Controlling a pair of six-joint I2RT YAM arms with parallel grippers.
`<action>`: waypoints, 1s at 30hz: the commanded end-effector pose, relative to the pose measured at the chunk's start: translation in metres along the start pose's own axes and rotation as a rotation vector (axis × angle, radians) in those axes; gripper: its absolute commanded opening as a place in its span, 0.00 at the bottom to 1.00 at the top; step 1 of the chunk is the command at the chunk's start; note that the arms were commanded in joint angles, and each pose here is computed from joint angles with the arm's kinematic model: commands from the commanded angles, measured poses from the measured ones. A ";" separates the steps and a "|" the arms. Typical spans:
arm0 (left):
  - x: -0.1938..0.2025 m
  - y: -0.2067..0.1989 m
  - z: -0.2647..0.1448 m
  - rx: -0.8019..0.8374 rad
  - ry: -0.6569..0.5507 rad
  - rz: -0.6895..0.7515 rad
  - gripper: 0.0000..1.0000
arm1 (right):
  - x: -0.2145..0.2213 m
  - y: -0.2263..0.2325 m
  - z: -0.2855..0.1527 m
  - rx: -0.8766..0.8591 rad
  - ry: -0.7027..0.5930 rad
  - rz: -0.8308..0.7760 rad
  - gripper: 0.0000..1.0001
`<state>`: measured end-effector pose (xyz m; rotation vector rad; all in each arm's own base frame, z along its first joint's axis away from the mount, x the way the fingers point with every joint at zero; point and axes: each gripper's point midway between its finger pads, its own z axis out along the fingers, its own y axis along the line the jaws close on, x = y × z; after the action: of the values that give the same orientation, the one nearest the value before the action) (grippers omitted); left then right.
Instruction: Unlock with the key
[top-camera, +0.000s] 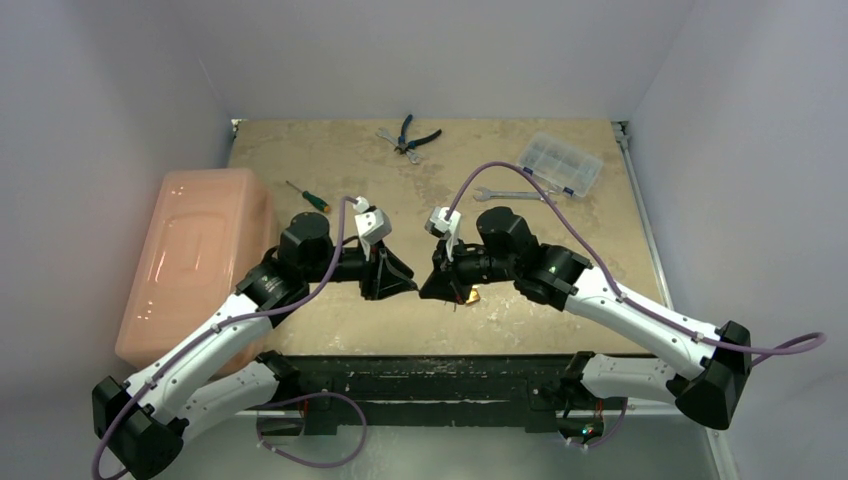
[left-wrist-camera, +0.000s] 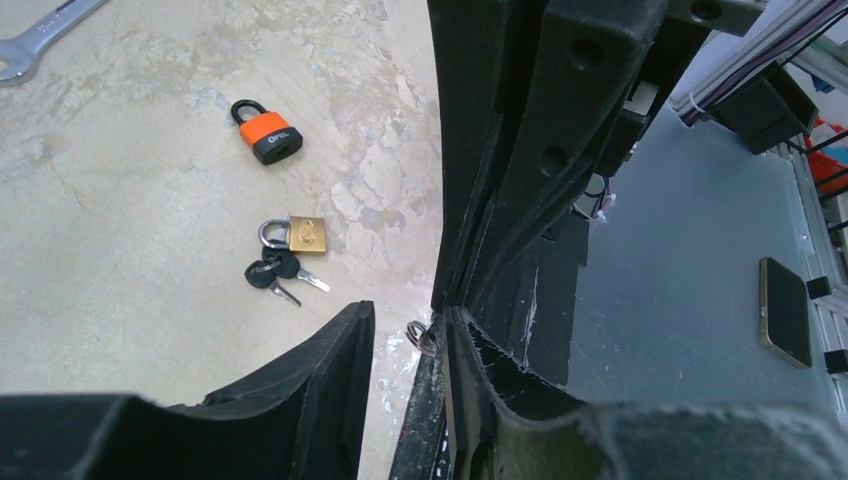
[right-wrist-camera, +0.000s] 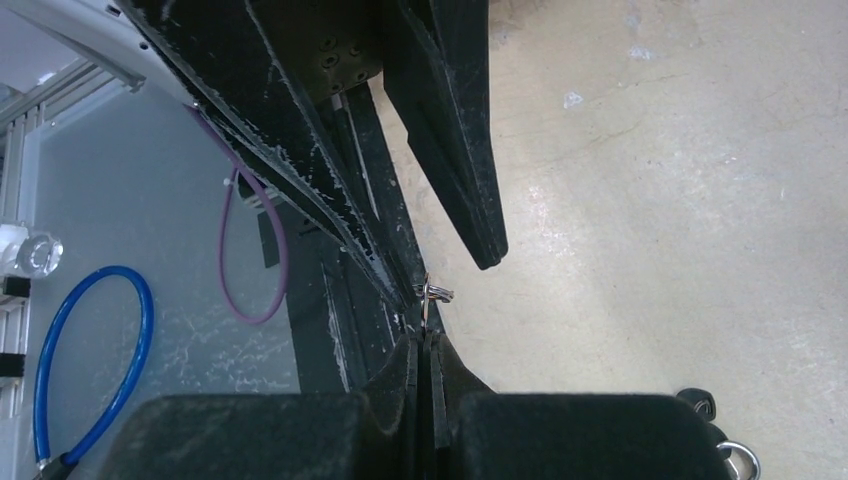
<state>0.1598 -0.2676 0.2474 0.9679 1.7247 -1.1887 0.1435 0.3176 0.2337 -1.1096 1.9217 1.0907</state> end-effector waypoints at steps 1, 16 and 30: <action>-0.004 -0.005 0.003 0.036 -0.023 0.010 0.32 | -0.012 0.012 -0.003 -0.051 -0.051 -0.029 0.00; -0.007 0.005 -0.001 -0.041 -0.032 0.008 0.00 | -0.026 0.014 -0.004 -0.047 -0.092 -0.007 0.38; -0.020 0.030 -0.017 -0.242 -0.071 0.041 0.00 | -0.028 -0.087 -0.046 0.608 -0.189 0.216 0.91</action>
<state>0.1806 -0.2524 0.2374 0.8394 1.8005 -1.0268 0.1927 0.2935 0.2456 -0.7028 2.0039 0.8460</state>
